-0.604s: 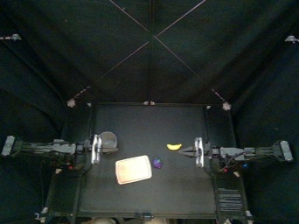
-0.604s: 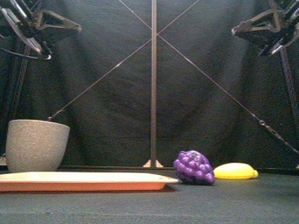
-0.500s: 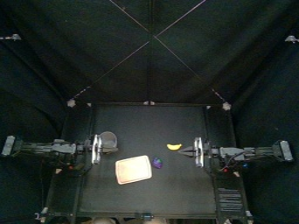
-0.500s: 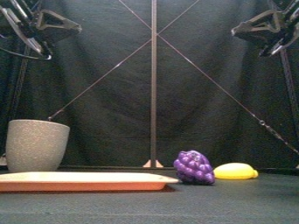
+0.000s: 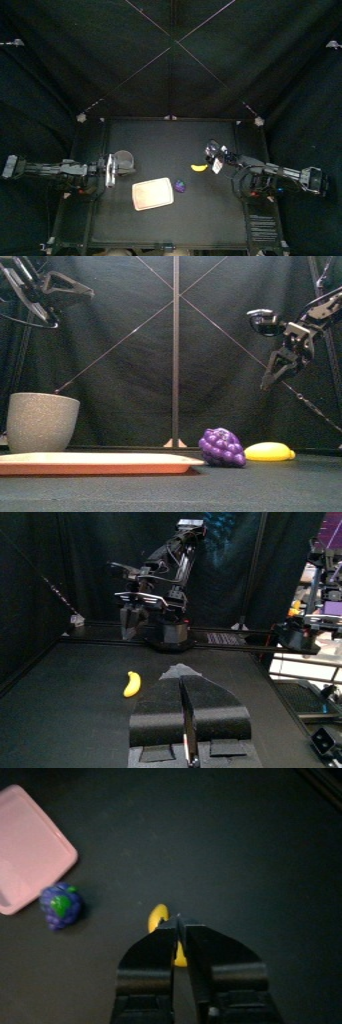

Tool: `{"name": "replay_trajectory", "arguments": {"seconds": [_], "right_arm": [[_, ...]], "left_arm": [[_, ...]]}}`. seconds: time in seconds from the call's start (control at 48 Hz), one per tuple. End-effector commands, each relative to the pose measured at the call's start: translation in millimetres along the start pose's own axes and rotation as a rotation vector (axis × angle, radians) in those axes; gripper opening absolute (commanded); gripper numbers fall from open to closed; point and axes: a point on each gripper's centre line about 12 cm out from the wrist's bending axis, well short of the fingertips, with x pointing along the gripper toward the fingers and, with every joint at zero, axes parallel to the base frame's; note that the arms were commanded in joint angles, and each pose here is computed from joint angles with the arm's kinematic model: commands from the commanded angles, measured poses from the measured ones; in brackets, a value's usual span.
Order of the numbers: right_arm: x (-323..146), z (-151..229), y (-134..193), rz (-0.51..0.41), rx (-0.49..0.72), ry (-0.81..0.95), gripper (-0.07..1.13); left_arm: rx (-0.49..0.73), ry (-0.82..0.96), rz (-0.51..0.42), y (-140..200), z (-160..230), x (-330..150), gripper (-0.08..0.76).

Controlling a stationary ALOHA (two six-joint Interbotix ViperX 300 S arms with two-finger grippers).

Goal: Pick the banana then place it on the pink plate
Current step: Pick the banana

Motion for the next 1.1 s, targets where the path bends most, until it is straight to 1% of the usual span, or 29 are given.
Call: {"name": "replay_trajectory", "arguments": {"seconds": [0.021, 0.042, 0.062, 0.083, 0.125, 0.167, 0.271, 0.354, 0.521, 0.667, 0.917, 1.104], "right_arm": [[7.0, 7.5, 3.5, 0.005, -0.010, 0.030, 0.90], [10.3, 5.7, 3.9, 0.005, -0.013, 0.043, 0.98], [12.4, 4.6, 4.5, 0.006, -0.015, 0.051, 1.03], [14.4, 4.3, 4.3, 0.005, -0.016, 0.055, 1.07], [19.0, 1.4, 3.8, 0.003, -0.016, 0.069, 1.10], [23.2, -0.4, 3.5, 0.001, -0.015, 0.079, 1.09], [34.2, -5.1, 2.9, -0.004, -0.020, 0.113, 1.03], [42.8, -8.0, 3.7, -0.005, -0.051, 0.147, 1.03], [63.2, -22.7, 15.9, -0.002, -0.251, 0.253, 1.03], [80.4, -29.1, 26.5, 0.009, -0.369, 0.316, 1.03], [103.0, -30.0, 26.7, 0.003, -0.383, 0.373, 1.02], [113.5, -37.6, 24.9, 0.000, -0.403, 0.406, 1.00]], "left_arm": [[0.000, -0.017, 0.006, 1.1, 5.1, 1.7, 0.043], [0.000, -0.017, 0.006, 1.1, 5.1, 1.7, 0.043], [0.000, -0.016, 0.006, 1.1, 4.5, 1.6, 0.043], [-0.001, -0.014, 0.008, 1.5, 3.9, 1.5, 0.043], [-0.001, -0.013, 0.008, 1.5, 2.9, 1.2, 0.043], [-0.001, -0.006, 0.008, 1.6, 1.1, 1.2, 0.043], [-0.001, -0.005, 0.008, 1.7, -0.2, 0.5, 0.043], [-0.001, 0.000, 0.010, 2.0, -1.3, 0.6, 0.043], [0.000, -0.004, 0.016, 3.2, -0.8, 0.4, 0.043], [0.002, -0.010, 0.025, 5.0, 0.9, 0.6, 0.043], [0.003, -0.074, 0.034, 6.8, 8.4, 0.3, 0.043], [0.002, -0.072, 0.041, 8.1, 7.8, 0.1, 0.043]]}}
